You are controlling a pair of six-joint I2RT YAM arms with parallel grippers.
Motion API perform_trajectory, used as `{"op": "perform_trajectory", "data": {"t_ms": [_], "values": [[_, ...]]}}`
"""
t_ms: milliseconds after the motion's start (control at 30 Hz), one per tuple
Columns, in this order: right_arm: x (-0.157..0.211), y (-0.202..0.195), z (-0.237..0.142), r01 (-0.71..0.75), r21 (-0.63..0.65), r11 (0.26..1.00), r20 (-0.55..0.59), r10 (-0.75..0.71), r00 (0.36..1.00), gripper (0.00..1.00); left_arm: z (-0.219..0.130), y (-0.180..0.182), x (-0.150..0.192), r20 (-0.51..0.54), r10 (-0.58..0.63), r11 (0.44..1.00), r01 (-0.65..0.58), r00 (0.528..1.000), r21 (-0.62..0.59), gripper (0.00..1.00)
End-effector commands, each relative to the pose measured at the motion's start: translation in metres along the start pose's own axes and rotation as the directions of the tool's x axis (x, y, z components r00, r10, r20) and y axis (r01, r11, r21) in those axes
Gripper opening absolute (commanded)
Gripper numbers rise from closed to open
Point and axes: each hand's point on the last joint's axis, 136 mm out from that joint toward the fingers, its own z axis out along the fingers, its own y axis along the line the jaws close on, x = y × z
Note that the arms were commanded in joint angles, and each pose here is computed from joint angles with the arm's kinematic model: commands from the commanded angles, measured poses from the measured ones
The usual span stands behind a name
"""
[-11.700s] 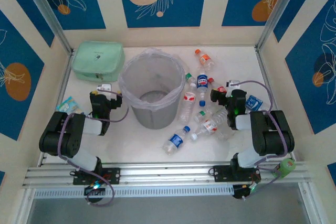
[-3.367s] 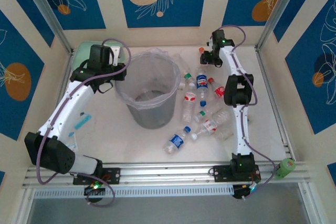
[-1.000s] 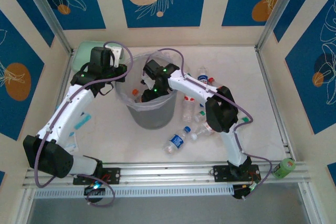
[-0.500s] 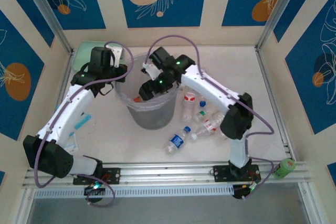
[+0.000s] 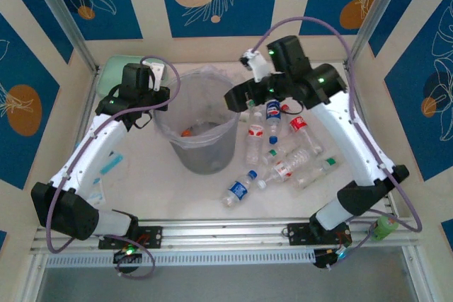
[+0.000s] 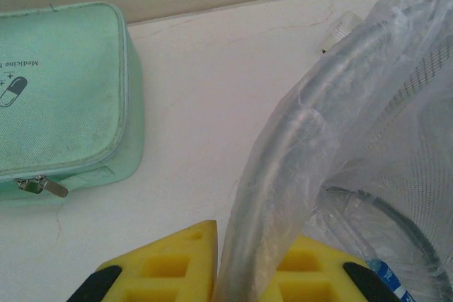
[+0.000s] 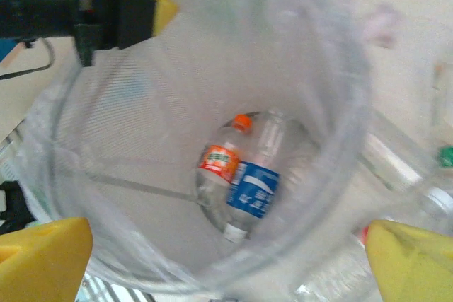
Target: Put the plastic bottles in the bin
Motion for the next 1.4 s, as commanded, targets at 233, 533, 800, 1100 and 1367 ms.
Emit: {"op": "perform_trajectory", "data": {"t_ms": [233,533,800,1100,1367], "values": [[0.026,-0.147,0.002,-0.286,0.205,0.936,0.045,0.283,0.958,0.93,0.015,0.012,0.032,-0.104,0.042,0.997,-0.049,0.994,-0.063,0.00],[0.038,-0.212,0.111,-0.267,0.277,0.923,-0.091,0.302,0.949,0.87,0.019,0.013,0.034,-0.115,0.039,0.997,-0.046,0.993,-0.066,0.00],[0.042,-0.235,0.204,-0.147,0.313,0.938,-0.160,0.204,0.966,1.00,0.014,0.012,0.032,-0.107,0.038,0.997,-0.045,0.994,-0.062,0.00],[0.052,-0.273,0.264,-0.136,0.377,0.916,-0.205,0.225,0.952,0.99,0.006,0.008,0.026,-0.080,0.031,0.998,-0.035,0.996,-0.043,0.00],[0.048,-0.274,0.281,-0.190,0.340,0.921,-0.192,0.266,0.945,0.81,0.002,0.009,0.023,-0.069,0.032,0.998,-0.036,0.997,-0.048,0.00]]}}
